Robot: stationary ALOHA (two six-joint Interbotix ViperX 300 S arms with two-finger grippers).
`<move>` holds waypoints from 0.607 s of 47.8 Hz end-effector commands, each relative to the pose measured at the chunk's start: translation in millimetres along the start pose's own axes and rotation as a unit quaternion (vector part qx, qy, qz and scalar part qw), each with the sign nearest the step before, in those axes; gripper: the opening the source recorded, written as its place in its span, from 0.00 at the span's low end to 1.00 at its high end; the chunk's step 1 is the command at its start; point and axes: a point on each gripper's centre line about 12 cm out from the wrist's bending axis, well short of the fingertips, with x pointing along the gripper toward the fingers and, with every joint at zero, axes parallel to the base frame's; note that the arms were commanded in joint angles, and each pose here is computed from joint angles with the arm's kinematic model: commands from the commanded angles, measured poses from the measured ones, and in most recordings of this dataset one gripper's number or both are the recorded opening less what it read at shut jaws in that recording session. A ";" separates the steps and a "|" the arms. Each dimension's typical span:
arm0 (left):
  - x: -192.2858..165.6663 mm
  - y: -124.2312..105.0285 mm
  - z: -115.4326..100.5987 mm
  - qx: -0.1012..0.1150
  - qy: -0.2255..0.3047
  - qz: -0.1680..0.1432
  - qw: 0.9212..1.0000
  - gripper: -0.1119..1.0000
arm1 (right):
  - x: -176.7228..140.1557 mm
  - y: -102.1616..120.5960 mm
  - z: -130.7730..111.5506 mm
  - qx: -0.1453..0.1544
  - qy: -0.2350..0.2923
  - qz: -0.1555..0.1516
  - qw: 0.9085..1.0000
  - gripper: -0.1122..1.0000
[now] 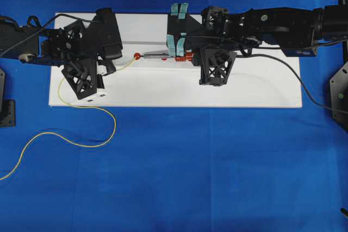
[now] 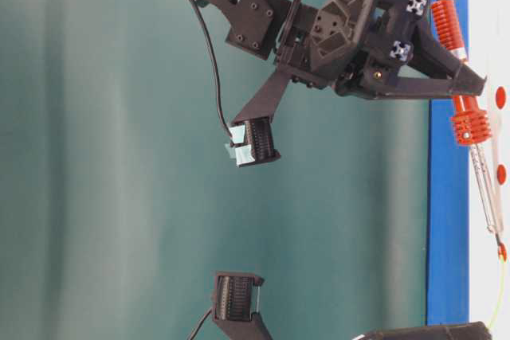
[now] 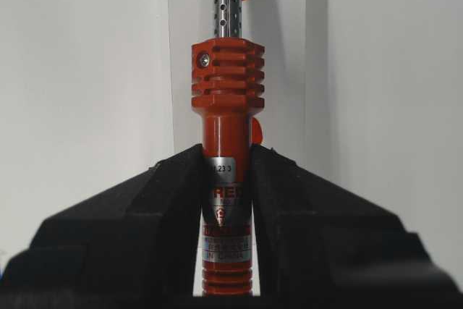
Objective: Touch the tip of the soldering iron to the tip of the solder at the mark.
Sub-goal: 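Hold the iron tip against the wire tip at the left dot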
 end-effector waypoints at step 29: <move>-30.4 -1.2 13.7 0.002 -0.045 -0.005 0.999 0.12 | -7.9 -0.7 10.6 0.000 -0.019 -0.001 1.000 0.16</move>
